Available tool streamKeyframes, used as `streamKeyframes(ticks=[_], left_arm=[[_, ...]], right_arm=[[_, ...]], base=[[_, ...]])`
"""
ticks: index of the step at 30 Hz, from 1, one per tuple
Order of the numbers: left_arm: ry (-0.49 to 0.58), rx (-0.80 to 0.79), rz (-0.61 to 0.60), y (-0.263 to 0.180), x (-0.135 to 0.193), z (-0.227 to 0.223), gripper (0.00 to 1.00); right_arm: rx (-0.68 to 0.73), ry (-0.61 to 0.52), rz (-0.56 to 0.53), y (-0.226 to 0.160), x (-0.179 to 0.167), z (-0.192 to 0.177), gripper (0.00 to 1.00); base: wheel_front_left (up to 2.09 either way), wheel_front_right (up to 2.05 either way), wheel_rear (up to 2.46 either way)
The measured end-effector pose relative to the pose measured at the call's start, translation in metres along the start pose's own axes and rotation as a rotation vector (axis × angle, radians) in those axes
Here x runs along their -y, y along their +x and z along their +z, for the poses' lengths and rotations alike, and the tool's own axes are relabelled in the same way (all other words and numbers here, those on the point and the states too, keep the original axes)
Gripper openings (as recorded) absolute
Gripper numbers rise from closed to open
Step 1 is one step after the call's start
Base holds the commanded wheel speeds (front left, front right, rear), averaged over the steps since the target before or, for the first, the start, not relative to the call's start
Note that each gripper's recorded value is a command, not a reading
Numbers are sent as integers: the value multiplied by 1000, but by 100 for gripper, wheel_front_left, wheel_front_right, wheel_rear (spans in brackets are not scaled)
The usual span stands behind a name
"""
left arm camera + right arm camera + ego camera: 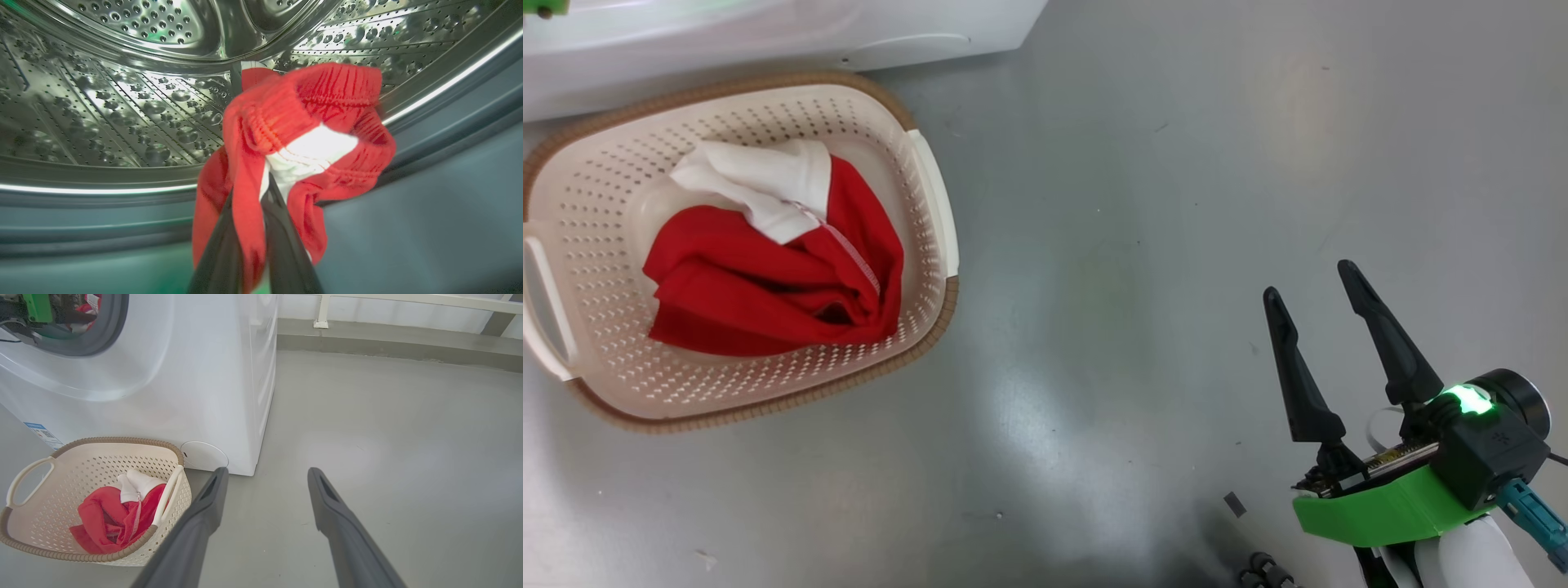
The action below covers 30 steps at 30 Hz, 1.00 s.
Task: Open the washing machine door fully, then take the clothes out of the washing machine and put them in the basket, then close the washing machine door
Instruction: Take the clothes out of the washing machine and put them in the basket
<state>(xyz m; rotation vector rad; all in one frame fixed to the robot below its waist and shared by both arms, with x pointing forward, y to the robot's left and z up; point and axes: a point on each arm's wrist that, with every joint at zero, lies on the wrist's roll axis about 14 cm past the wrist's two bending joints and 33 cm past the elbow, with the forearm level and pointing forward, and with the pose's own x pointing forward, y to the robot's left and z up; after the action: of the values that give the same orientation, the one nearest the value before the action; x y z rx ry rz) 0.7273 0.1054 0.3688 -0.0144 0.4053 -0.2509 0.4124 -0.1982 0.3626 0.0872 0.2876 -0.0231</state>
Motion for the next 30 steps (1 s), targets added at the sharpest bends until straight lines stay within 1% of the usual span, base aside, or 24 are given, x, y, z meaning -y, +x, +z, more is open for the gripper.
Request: streamKeyframes(ticks=[4, 8, 12, 17, 23, 27, 30], left_arm=[[21, 73, 21, -8, -8, 7, 0], [12, 138, 20, -16, -10, 10, 0], [45, 216, 35, -26, -16, 19, 0], [63, 303, 30, -41, -13, 29, 0], [81, 385, 34, -69, -11, 31, 0], [74, 444, 35, -92, -3, 35, 0], [67, 482, 52, -111, -4, 40, 0]], right_arm=[[4, 6, 12, 2, -4, 0, 100], [7, 6, 20, 5, -6, 0, 100], [8, 8, 28, 7, -8, 0, 100], [8, 14, 40, 11, -13, -2, 100], [14, 17, 50, 15, -15, -2, 100], [28, 19, 60, 21, -18, 1, 100], [29, 21, 65, 22, -20, 1, 100]], base=[[0, 0, 0], [0, 0, 0], [0, 0, 0], [0, 0, 0], [0, 0, 0], [0, 0, 0], [0, 0, 0]])
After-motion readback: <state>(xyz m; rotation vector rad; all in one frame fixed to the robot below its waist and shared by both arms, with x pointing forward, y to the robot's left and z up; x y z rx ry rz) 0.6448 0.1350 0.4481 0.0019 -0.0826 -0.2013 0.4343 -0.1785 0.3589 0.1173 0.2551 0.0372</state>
